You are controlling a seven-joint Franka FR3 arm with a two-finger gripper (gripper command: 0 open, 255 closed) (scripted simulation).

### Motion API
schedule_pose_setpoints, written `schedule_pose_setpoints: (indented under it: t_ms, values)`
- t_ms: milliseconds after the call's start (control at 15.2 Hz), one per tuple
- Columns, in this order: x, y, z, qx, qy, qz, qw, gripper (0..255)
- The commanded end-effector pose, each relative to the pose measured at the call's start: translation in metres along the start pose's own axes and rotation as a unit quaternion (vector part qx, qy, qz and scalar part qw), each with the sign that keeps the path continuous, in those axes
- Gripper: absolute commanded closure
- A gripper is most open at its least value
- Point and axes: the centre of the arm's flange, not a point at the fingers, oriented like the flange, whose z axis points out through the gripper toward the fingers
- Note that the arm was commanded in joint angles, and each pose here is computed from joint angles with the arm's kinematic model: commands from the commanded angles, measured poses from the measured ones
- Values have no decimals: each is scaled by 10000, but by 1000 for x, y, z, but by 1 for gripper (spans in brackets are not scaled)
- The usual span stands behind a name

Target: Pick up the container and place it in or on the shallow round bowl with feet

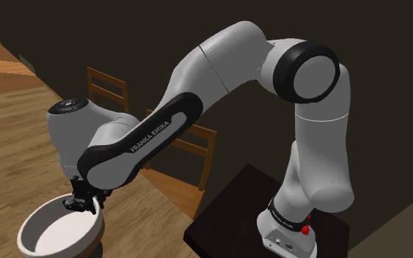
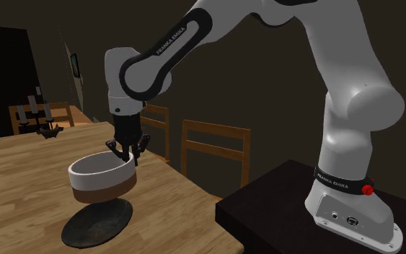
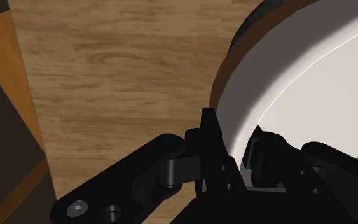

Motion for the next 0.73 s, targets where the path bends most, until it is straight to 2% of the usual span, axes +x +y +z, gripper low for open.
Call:
schedule_pose_setpoints:
  t_ms: [0, 66, 660]
  values:
    - [-14, -23, -2, 3, 4, 7, 10000, 255]
    - [-20, -35, -3, 3, 4, 7, 10000, 255]
    - [-20, -34, 45, 3, 4, 7, 10000, 255]
